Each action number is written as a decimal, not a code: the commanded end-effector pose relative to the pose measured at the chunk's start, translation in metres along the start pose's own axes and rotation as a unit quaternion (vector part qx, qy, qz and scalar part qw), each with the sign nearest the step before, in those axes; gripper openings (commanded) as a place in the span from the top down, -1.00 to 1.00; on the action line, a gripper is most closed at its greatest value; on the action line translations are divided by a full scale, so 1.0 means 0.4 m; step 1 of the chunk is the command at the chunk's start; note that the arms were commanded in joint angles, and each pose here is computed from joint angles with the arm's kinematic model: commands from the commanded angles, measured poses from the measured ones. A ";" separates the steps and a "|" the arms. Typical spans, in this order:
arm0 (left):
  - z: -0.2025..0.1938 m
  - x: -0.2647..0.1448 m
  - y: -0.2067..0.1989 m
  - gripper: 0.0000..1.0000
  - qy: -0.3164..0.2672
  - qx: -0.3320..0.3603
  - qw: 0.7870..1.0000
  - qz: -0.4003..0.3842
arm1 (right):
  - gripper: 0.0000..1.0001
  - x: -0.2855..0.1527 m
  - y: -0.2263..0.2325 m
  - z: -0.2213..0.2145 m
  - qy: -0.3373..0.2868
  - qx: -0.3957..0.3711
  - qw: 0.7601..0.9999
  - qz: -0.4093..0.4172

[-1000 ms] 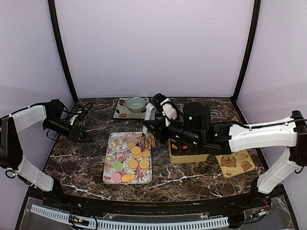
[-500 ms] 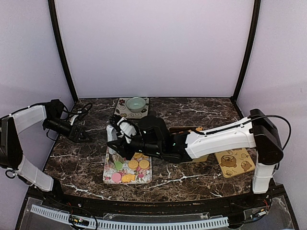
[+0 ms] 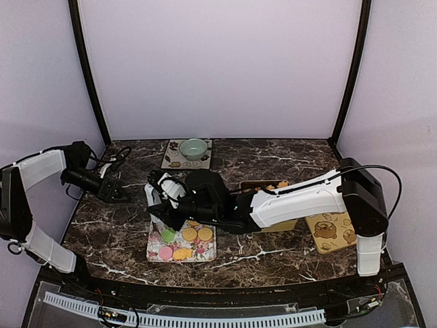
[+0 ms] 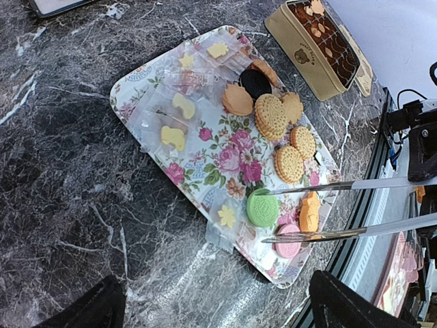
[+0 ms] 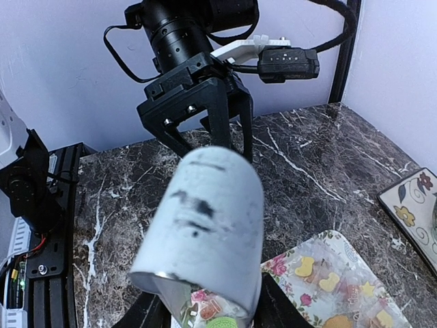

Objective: Pack the cookies
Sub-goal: Pick up the fake cookies from the plate, then place the fake cookies in the empty pocket of the box.

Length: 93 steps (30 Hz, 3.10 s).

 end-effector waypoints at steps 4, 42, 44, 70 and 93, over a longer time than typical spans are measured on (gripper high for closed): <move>0.012 -0.010 -0.016 -0.93 -0.006 0.006 1.000 -0.007 | 0.20 0.006 -0.019 0.042 -0.023 -0.029 0.999 -0.029; 0.015 -0.006 -0.012 -0.93 -0.007 0.004 1.000 -0.009 | 0.42 -0.102 -0.108 0.147 -0.062 -0.013 0.995 -0.071; 0.016 -0.006 -0.012 -0.93 -0.008 0.004 1.000 -0.010 | 0.42 -0.159 -0.154 0.200 -0.090 0.000 0.992 -0.084; 0.018 -0.001 -0.005 -0.93 -0.008 -0.001 1.000 -0.011 | 0.40 -0.745 -0.487 -0.031 -0.038 0.053 0.929 -0.365; 0.023 -0.010 -0.008 -0.93 -0.007 0.006 1.000 -0.007 | 0.16 -0.721 -0.500 -0.031 -0.042 0.063 0.932 -0.354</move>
Point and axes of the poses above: each gripper's point midway between its finger pads, its own x axis out along the fingers, its own y axis along the line the jaws close on, z = x × y, the point moved 1 cm from there along -x, back along the fingers, and after that the axes turned 1 degree about x, right-handed, at the moved point
